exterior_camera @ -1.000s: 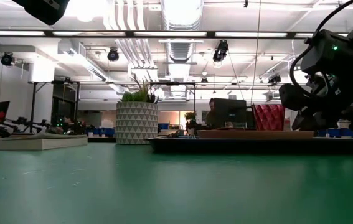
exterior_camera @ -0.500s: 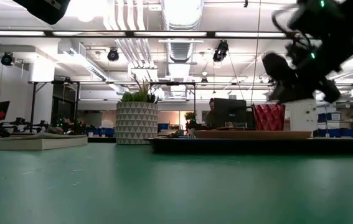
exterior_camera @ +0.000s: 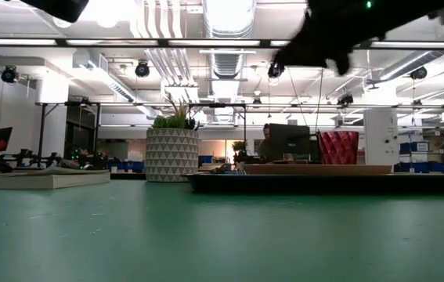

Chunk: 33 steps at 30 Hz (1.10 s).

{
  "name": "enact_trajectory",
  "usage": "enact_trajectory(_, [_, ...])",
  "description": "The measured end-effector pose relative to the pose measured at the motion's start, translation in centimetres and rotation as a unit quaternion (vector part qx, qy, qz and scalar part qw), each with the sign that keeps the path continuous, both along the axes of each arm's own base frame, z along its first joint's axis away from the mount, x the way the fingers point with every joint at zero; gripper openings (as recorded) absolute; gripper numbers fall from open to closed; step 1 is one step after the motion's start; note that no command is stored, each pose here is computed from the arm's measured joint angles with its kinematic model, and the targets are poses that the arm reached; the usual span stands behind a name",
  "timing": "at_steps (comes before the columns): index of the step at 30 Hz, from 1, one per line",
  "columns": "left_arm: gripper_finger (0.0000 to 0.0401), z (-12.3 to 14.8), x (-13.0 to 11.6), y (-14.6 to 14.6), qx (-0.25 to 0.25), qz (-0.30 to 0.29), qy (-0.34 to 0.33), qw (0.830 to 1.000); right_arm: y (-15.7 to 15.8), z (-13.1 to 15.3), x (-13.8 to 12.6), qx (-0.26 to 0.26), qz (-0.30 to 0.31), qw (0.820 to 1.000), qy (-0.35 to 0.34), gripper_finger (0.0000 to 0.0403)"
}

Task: Pick and place plate/cup/fork/spoon on tray
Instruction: Return to Home Position

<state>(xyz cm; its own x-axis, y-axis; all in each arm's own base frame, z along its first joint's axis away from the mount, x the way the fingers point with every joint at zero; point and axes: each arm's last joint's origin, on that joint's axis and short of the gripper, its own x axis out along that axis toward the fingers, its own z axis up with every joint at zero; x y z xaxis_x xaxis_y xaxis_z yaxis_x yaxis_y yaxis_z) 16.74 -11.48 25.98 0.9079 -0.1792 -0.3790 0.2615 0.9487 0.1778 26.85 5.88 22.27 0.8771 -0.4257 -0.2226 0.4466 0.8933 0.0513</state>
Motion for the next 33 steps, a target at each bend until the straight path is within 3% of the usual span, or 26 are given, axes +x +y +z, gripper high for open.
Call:
enact_trajectory(3, [0.0005, 0.0, 0.2, 0.3, 0.029, -0.005, -0.006, 1.000, 0.7, -0.3, 1.9, -0.007, 0.140, 0.989, -0.050, 0.0062])
enact_trajectory(6, [0.0005, 0.0, 0.5, 0.8, 0.048, 0.003, -0.010, 0.999, 0.4, -0.9, 3.0, -0.039, 0.209, 0.974, -0.075, 0.0054])
enact_trajectory(11, [0.0005, 0.0, 0.8, 2.1, 0.063, 0.028, -0.013, 0.998, -1.8, -1.2, 3.4, -0.085, 0.191, 0.976, -0.060, 0.0042])
enact_trajectory(17, [0.0005, -1.2, -0.3, 4.3, 0.061, 0.061, -0.020, 0.996, -3.6, 0.7, 1.8, -0.118, 0.238, 0.961, -0.074, 0.0035])
enact_trajectory(23, [0.0005, -2.4, -2.5, 6.0, 0.003, 0.097, -0.039, 0.995, -4.5, 1.2, -1.8, -0.139, 0.234, 0.960, -0.062, 0.0036])
enact_trajectory(33, [0.0005, -4.1, -5.6, 7.6, -0.036, 0.111, -0.107, 0.987, -5.3, 1.0, -8.4, -0.175, 0.211, 0.954, -0.121, 0.0036])
